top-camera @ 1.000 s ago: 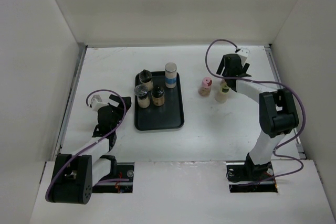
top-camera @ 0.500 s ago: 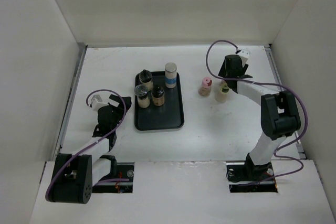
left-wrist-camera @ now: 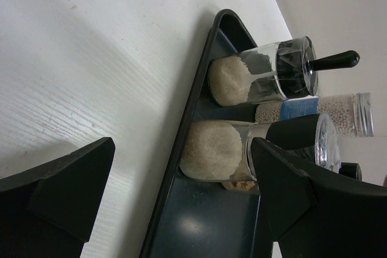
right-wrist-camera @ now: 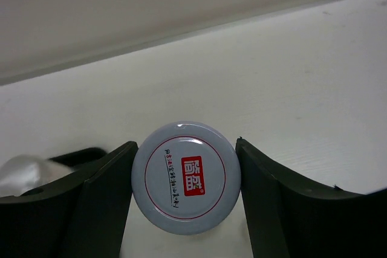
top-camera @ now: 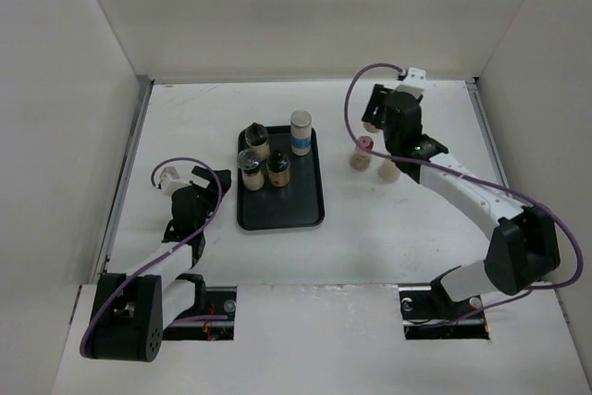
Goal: Organize the condiment bottles
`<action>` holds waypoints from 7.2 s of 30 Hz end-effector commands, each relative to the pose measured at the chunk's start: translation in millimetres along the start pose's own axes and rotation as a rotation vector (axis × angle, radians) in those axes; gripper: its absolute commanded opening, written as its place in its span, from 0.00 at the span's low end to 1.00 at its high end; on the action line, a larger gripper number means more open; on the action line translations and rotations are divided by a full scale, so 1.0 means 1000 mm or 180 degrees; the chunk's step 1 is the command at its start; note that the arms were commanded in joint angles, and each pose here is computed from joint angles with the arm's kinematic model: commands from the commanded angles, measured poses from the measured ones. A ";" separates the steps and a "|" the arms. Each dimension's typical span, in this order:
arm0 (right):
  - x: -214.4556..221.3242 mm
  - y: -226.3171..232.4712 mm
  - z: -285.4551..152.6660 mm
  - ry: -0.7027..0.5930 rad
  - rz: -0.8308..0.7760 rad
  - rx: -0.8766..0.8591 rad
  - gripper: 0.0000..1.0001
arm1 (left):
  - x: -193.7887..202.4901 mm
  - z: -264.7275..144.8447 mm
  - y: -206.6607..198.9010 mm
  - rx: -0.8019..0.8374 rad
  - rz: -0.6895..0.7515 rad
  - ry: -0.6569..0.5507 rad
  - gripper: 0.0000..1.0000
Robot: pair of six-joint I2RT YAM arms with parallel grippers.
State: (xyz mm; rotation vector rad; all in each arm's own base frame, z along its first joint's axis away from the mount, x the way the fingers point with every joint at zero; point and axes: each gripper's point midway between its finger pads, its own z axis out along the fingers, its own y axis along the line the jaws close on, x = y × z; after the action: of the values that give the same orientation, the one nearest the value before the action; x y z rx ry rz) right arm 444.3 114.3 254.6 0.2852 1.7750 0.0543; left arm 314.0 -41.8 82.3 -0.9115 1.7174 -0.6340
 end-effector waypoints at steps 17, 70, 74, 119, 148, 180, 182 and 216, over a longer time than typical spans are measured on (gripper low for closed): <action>0.084 0.214 -0.065 0.0241 0.0004 -0.1576 0.44 | -0.017 -0.003 -0.022 0.0246 -0.0059 -0.0181 1.00; 0.122 0.025 0.011 0.0614 -0.0390 -0.0103 0.74 | -0.012 -0.001 -0.022 0.0214 -0.0006 -0.0154 1.00; 0.121 0.027 0.013 0.0580 -0.0340 -0.0096 0.48 | -0.012 -0.001 -0.023 0.0227 -0.0018 -0.0132 1.00; 0.183 0.271 -0.185 0.0666 -0.0700 -0.2331 0.87 | -0.026 -0.008 -0.019 0.0192 -0.0021 -0.0294 1.00; 0.098 -0.067 -0.017 0.0312 -0.0099 0.0627 0.84 | -0.023 -0.007 -0.021 0.0188 -0.0003 -0.0276 1.00; 0.116 0.126 -0.138 0.0396 -0.0243 -0.1309 0.43 | -0.020 -0.002 -0.016 0.0114 0.0013 -0.0239 1.00; 0.123 0.152 -0.145 0.0405 -0.0259 -0.1530 0.43 | -0.022 -0.004 -0.017 0.0132 0.0007 -0.0262 1.00; 0.098 0.136 -0.136 -0.0028 -0.0086 -0.1257 1.00 | -0.031 0.001 0.001 -0.0225 0.0125 -0.0261 1.00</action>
State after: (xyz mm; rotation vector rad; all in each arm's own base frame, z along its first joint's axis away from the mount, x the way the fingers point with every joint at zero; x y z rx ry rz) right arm 298.9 321.8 199.1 -0.2047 1.7941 0.4325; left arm 308.2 -20.1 73.0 -0.9671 1.7572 -0.4991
